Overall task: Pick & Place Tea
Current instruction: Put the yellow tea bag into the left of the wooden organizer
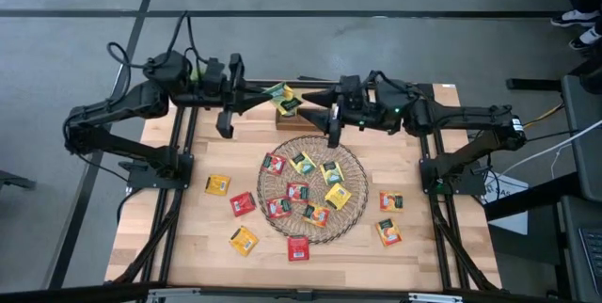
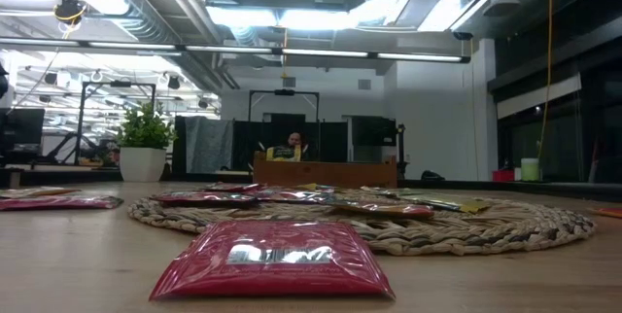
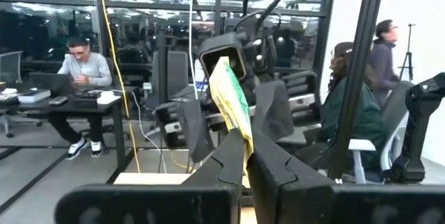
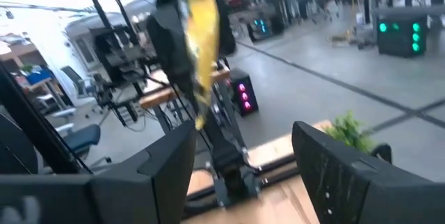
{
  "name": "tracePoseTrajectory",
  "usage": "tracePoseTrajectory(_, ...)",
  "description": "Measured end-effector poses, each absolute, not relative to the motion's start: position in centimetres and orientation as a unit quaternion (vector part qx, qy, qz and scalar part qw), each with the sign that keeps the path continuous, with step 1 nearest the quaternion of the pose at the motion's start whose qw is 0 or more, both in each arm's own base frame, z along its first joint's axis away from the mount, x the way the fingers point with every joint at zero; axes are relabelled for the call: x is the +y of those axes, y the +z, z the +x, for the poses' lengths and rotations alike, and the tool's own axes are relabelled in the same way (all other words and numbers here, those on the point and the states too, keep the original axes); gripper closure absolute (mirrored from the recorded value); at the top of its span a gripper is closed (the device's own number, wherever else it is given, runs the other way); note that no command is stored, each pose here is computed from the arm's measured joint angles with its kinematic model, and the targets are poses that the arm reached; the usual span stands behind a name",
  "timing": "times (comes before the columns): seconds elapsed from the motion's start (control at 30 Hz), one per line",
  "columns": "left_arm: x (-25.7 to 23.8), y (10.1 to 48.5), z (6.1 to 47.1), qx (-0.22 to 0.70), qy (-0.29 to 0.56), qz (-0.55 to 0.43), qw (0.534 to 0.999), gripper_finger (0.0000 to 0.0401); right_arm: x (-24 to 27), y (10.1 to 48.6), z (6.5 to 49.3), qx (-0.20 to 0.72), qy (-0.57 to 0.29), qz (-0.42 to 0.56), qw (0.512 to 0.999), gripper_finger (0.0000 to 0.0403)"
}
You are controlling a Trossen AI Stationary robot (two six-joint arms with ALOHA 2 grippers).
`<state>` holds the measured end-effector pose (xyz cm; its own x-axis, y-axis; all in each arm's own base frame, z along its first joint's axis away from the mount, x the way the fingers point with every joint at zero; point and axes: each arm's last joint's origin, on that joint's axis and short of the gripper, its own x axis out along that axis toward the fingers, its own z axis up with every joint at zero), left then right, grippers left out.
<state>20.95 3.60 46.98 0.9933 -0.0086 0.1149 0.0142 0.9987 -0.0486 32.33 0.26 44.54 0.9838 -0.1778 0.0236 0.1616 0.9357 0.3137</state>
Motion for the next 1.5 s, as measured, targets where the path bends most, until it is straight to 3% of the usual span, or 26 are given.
tracePoseTrajectory(0.37,3.8,46.6,22.2,-0.056,-0.007,-0.022,0.998,0.0394,0.2,44.3,32.9,-0.032,-0.075,0.166,0.983,0.0166)
tracePoseTrajectory(0.5,3.8,46.7,22.2,-0.060,-0.007,-0.020,0.998,0.0394,0.0,44.1,33.1,-0.029,-0.079,0.166,0.982,0.0186)
tracePoseTrajectory(0.67,3.8,46.6,22.2,-0.060,-0.007,-0.020,0.998,0.0395,-0.2,44.2,33.2,-0.034,-0.070,0.164,0.983,0.0258)
tracePoseTrajectory(0.87,3.9,46.7,22.2,-0.062,-0.003,-0.020,0.998,0.0394,-0.4,44.2,33.2,-0.032,-0.059,0.162,0.984,0.0389)
tracePoseTrajectory(1.5,3.6,47.5,19.9,-0.073,0.020,-0.007,0.997,0.0370,-1.0,42.9,33.1,0.039,-0.062,0.181,0.981,0.0401)
